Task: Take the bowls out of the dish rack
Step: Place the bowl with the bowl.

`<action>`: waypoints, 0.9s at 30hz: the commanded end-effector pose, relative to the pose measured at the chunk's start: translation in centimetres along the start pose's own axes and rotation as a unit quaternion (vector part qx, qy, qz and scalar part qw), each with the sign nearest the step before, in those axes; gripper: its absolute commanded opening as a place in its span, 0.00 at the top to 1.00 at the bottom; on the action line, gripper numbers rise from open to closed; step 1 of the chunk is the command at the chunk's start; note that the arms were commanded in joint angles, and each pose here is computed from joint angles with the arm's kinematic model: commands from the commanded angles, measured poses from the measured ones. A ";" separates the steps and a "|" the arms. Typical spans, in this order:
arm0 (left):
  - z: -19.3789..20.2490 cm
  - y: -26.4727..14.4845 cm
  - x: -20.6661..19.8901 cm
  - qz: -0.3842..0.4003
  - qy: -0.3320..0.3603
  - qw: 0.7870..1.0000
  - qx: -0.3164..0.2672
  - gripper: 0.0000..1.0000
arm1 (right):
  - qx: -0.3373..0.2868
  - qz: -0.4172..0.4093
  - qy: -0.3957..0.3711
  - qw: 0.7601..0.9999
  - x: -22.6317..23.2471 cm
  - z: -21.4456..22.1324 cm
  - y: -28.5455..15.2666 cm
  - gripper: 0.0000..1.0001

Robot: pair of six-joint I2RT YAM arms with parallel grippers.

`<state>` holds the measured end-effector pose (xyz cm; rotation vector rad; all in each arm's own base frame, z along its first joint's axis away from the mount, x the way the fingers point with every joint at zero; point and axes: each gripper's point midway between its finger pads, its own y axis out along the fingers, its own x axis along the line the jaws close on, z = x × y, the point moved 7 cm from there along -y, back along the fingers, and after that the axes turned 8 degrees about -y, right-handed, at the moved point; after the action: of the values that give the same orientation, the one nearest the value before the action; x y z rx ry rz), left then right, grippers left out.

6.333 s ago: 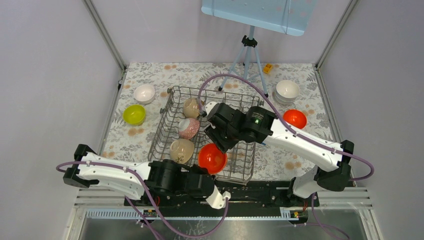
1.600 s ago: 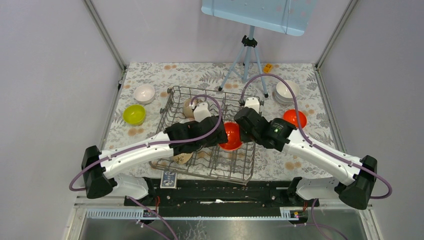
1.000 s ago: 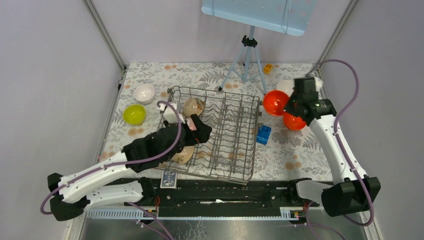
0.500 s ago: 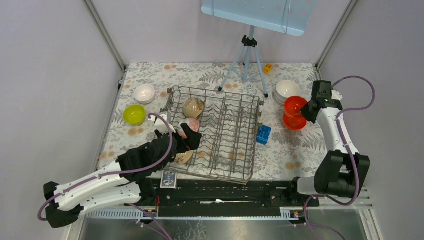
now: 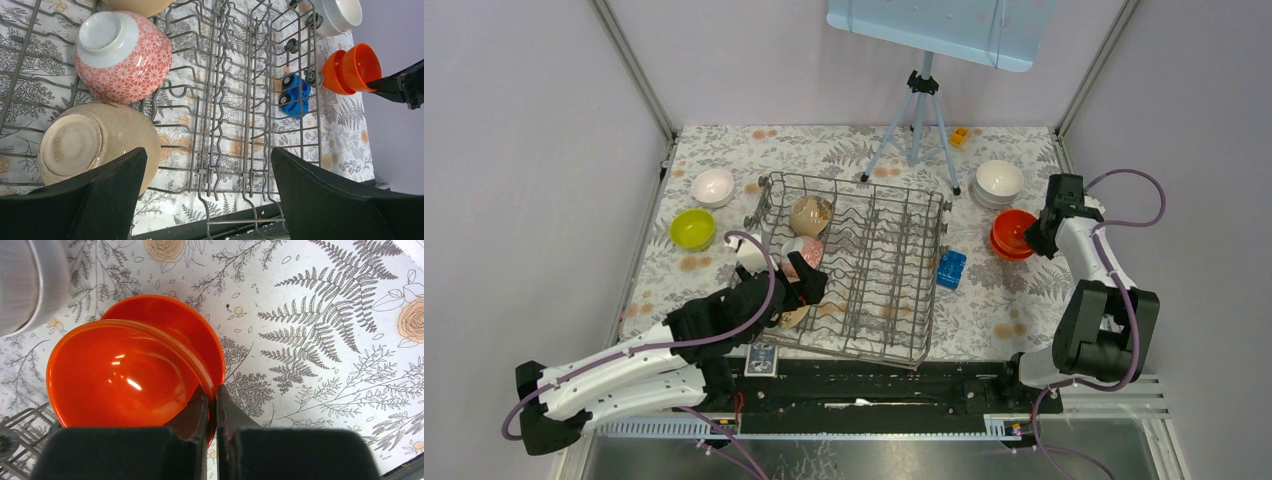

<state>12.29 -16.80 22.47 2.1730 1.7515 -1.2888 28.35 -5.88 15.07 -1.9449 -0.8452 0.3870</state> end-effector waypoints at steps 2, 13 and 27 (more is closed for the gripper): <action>0.3 0.4 -0.3 0.001 -0.016 1.000 0.005 0.01 | -0.011 0.000 0.011 1.000 0.0 -0.4 1.1 1.00; 1.0 0.7 0.1 -0.007 -0.020 1.000 0.014 0.01 | 0.007 0.005 0.005 1.000 -0.1 0.0 2.7 1.00; 1.2 0.8 0.3 -0.009 -0.022 1.000 0.017 0.01 | 0.018 -0.012 0.002 1.000 0.2 0.3 2.9 0.83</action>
<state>12.17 -17.20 21.12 2.1515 1.7737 -1.3528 28.93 -6.51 12.01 -1.9097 -0.8126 0.4194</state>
